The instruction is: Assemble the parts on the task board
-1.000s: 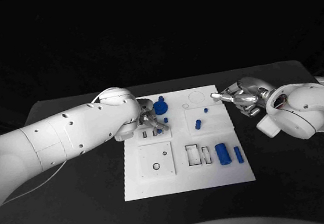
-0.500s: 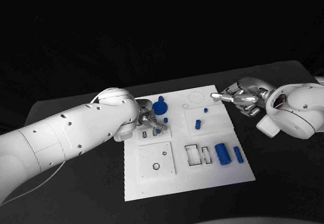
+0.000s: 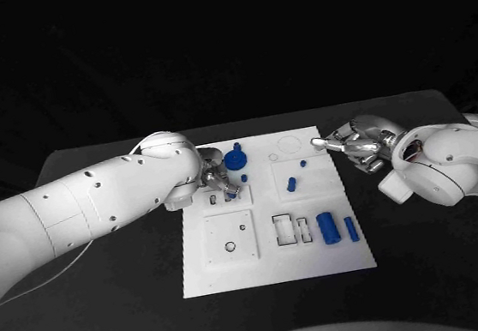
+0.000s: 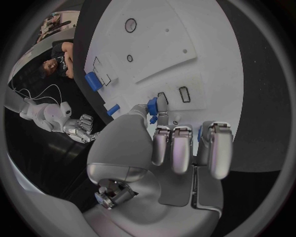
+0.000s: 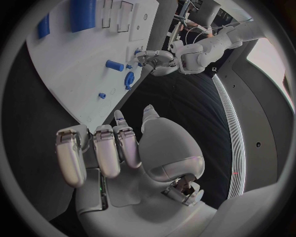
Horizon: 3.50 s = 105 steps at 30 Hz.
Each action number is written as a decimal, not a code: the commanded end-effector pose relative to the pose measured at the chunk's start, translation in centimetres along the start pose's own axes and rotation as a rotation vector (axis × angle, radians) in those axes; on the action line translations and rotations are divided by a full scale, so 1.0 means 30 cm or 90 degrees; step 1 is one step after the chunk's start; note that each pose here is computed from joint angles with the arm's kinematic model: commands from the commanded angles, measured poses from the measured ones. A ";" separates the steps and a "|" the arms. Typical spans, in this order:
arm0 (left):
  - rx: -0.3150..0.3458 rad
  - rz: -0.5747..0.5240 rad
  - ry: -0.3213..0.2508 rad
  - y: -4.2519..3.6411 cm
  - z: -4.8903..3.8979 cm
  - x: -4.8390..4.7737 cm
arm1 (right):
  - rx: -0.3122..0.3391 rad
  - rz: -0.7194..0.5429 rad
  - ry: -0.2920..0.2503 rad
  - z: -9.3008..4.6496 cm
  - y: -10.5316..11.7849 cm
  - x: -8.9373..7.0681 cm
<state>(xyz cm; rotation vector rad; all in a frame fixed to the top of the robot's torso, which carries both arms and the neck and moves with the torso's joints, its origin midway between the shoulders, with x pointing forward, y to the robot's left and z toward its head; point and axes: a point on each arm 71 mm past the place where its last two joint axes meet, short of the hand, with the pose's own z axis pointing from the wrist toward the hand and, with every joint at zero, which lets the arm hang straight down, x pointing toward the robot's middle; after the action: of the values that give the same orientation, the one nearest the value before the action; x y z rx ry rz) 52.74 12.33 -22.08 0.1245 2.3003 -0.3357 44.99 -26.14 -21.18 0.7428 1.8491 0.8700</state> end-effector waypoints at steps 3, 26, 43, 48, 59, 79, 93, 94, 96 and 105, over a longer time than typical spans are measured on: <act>0.024 -0.008 -0.003 -0.008 -0.002 0.000 | 0.001 -0.003 0.001 0.000 -0.002 0.001; -0.018 -0.003 0.006 0.061 -0.055 -0.036 | 0.009 -0.003 -0.001 0.001 -0.015 -0.006; -0.099 0.020 0.028 0.080 -0.090 -0.048 | 0.011 -0.003 0.001 0.005 -0.018 0.002; -0.099 0.014 0.016 0.074 -0.094 -0.046 | 0.012 -0.003 0.000 0.004 -0.021 0.002; -0.092 0.011 0.006 0.035 -0.082 -0.043 | 0.010 -0.003 0.003 0.007 -0.020 0.009; -0.098 0.017 0.005 -0.004 -0.065 -0.037 | 0.009 -0.003 0.006 0.007 -0.019 0.014; -0.108 0.024 0.007 -0.018 -0.050 -0.013 | 0.008 -0.003 0.008 0.008 -0.019 0.016; -0.109 0.024 0.006 -0.018 -0.049 -0.014 | 0.008 -0.003 0.008 0.008 -0.019 0.015; -0.111 0.027 0.002 -0.017 -0.048 -0.014 | 0.008 -0.003 0.008 0.008 -0.020 0.015; -0.113 0.030 -0.003 -0.021 -0.045 -0.016 | 0.009 -0.003 0.010 0.008 -0.020 0.016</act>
<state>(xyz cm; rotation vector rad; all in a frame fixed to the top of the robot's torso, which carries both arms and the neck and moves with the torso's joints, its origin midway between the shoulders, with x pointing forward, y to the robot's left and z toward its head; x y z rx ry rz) 51.98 12.26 -20.78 0.0831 2.3183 -0.1174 45.00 -26.16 -21.95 0.7540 1.8634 0.8556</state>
